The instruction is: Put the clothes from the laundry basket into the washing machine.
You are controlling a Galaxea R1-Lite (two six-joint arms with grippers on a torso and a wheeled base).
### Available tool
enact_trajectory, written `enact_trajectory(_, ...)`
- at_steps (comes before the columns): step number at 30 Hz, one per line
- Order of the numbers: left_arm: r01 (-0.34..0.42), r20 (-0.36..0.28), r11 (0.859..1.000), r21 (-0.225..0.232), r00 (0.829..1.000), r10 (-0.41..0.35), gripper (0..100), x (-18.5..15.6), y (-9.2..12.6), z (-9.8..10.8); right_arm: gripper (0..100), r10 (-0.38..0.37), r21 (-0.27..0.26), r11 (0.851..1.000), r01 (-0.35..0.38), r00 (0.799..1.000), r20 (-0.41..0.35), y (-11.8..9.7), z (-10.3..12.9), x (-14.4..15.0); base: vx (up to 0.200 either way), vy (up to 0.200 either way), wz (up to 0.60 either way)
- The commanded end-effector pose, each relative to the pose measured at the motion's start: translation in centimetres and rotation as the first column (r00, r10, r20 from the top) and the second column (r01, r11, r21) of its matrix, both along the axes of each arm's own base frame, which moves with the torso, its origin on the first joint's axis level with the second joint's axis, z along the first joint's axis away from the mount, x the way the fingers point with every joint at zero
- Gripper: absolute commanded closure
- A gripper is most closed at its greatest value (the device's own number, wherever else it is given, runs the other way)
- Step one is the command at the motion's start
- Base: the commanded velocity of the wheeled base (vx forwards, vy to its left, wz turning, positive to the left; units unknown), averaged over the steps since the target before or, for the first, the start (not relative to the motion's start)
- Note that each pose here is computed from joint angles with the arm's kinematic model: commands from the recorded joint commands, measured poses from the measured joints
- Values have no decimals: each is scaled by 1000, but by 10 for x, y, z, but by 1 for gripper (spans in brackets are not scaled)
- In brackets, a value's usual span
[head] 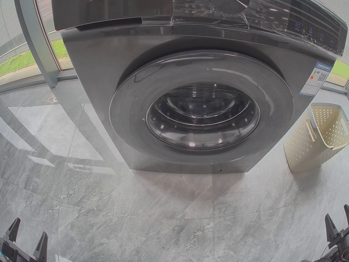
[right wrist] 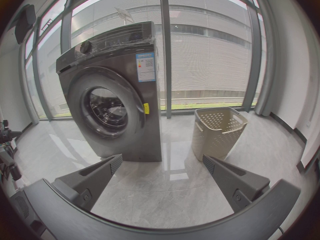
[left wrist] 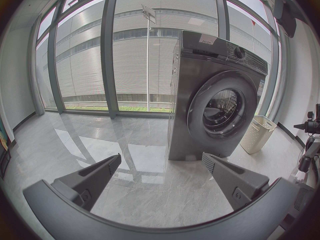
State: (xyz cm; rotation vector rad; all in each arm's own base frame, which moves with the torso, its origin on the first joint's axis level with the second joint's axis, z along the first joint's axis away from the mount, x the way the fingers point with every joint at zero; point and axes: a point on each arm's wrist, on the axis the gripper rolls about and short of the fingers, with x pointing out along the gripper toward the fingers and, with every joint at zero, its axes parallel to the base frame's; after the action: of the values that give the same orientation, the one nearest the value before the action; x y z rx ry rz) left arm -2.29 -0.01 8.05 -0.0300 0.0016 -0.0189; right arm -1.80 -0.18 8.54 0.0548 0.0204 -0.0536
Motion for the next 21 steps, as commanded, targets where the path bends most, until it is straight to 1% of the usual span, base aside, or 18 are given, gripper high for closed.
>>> enact_trajectory(1, -1, -2, 1000, -2, 1000, 1, 0, 0, 0, -5, 0, -21, 0, 1000, 21, 999, 49, 0, -7, -5, 0, 0, 0)
enact_trajectory(3, -2, 0, 1000, -1, 1000, 2, 0, 0, 0, -5, 0, -19, -9, 1000, 19, 999, 46, 0, -7, -5, 0, 0, 0)
enact_trajectory(4, -2, 0, 1000, -2, 1000, 2, 0, 0, 0, -5, 0, 6, -40, 999, -5, 1000, 27, 1, -9, -5, 0, 0, 0)
enact_trajectory(5, -4, -2, 1000, -4, 1000, 4, 0, 0, 0, -5, 0, 25, -55, 998, -24, 999, 24, 1, -9, -5, 0, 0, 0)
enact_trajectory(6, -11, -2, 1000, -8, 1000, 11, 0, 0, 0, -5, 0, 68, -71, 995, -66, 997, 23, 2, -9, -5, 0, 0, 0)
enact_trajectory(9, -11, 0, 1000, -5, 1000, 11, 0, 0, 0, -5, 0, 71, -68, 995, -69, 997, 27, 2, -9, -5, 0, 0, 0)
enact_trajectory(10, -11, -1, 1000, 18, 1000, 11, 0, 0, 0, -5, 0, 59, -66, 996, -57, 998, 24, 2, -9, -5, 0, 0, 0)
enact_trajectory(12, -10, 0, 1000, 13, 1000, 10, 0, 0, 0, -5, 0, 59, -63, 996, -57, 998, 25, 2, -9, -5, 0, 0, 0)
enact_trajectory(13, -10, 0, 1000, 4, 1000, 10, 0, 0, 0, -5, 0, 62, -68, 996, -60, 998, 26, 2, -9, -5, 0, 0, 0)
enact_trajectory(15, -10, 0, 1000, 15, 1000, 10, 0, 0, 0, -5, 0, 65, -74, 995, -63, 998, 26, 2, -9, -5, 0, 0, 0)
enact_trajectory(17, -10, 0, 1000, 13, 1000, 10, 0, 0, 0, -5, 0, 65, -82, 995, -63, 998, 25, 2, -9, -5, 0, 0, 0)
enact_trajectory(21, -10, 0, 1000, 13, 1000, 10, 0, 0, 0, -5, 0, 65, -59, 996, -63, 998, 22, 2, -10, -5, 0, 0, 0)
